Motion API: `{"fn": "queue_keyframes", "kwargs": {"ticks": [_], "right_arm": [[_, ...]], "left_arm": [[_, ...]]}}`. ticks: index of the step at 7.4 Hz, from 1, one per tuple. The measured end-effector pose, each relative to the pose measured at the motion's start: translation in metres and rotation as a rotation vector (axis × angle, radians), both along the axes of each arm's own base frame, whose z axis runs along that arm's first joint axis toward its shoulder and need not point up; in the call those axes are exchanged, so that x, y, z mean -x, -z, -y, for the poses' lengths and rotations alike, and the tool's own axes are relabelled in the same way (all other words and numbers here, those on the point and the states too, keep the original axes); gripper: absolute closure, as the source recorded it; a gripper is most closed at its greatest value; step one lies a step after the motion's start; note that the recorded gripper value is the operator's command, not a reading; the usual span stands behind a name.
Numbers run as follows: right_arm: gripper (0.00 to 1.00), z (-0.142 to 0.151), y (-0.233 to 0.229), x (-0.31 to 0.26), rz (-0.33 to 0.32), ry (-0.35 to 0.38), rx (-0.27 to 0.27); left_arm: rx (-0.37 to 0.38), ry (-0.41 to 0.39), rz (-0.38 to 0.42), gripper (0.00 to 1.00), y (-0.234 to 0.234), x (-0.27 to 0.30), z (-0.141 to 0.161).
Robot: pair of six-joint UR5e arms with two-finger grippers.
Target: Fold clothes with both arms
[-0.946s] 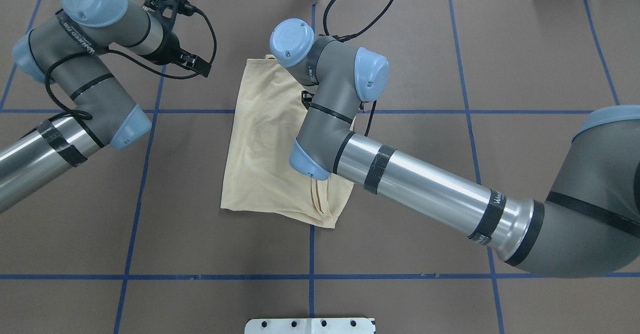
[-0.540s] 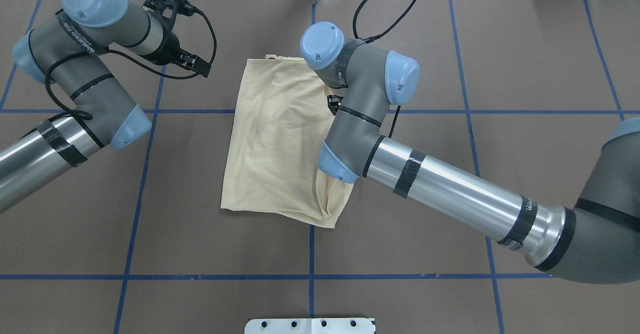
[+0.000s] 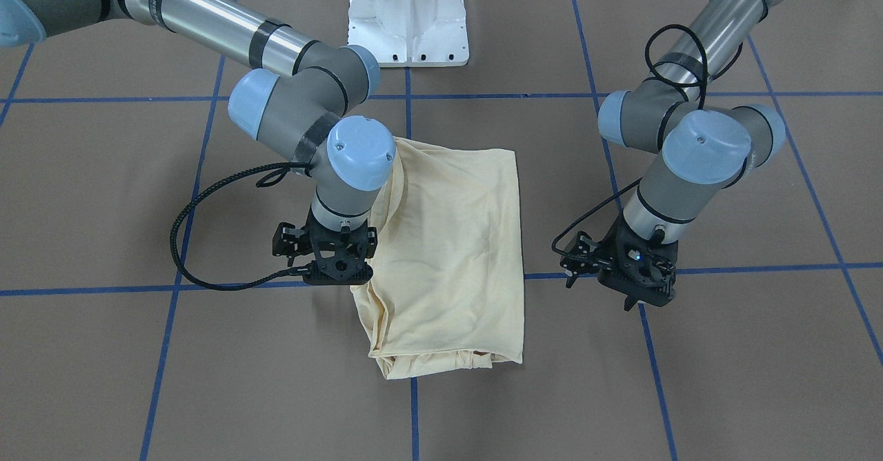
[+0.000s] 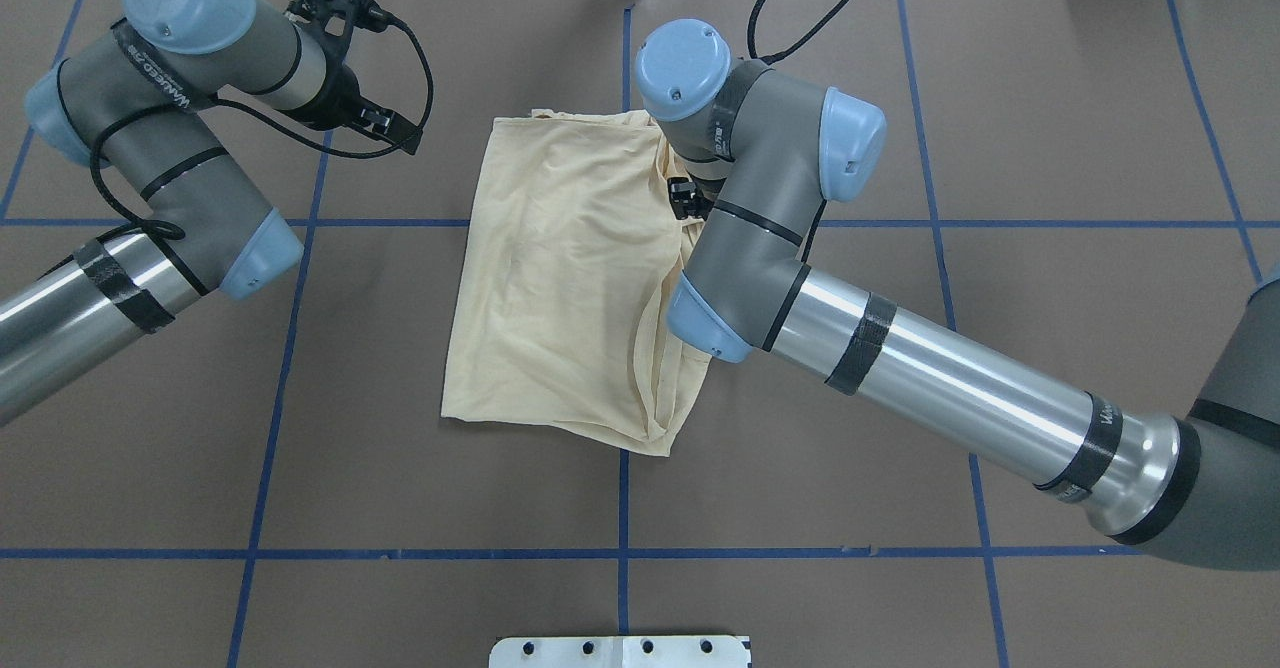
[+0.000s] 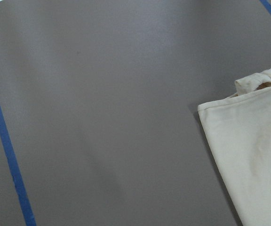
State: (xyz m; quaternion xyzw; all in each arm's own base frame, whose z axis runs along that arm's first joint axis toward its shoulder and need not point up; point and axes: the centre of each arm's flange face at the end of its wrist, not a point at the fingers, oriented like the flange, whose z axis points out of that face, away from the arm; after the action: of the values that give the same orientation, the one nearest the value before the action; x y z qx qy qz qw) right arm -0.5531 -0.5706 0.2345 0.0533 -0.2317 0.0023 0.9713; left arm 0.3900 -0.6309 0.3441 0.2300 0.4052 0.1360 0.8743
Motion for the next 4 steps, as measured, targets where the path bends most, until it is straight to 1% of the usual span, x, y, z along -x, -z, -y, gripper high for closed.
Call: {"fn": "queue_keyframes", "kwargs": {"ticks": [1,2,3,4], "right_arm": [[0.0,-0.012,0.018,0.001,0.059,-0.056,0.028],[0.0,-0.033,0.03,0.015,0.123,-0.114,0.057],[0.0,-0.058,0.034,0.036,0.178,-0.149,0.082],[0.0,-0.08,0.035,0.055,0.209,-0.159,0.1]], "left_arm": [[-0.001,0.0,-0.001,0.0,0.0,0.0,0.0],[-0.001,0.0,-0.001,0.0,0.001,0.0,0.0],[-0.001,0.0,-0.001,0.0,0.0,0.0,0.0],[0.0,-0.001,-0.001,0.0,0.0,0.0,0.0]]}}
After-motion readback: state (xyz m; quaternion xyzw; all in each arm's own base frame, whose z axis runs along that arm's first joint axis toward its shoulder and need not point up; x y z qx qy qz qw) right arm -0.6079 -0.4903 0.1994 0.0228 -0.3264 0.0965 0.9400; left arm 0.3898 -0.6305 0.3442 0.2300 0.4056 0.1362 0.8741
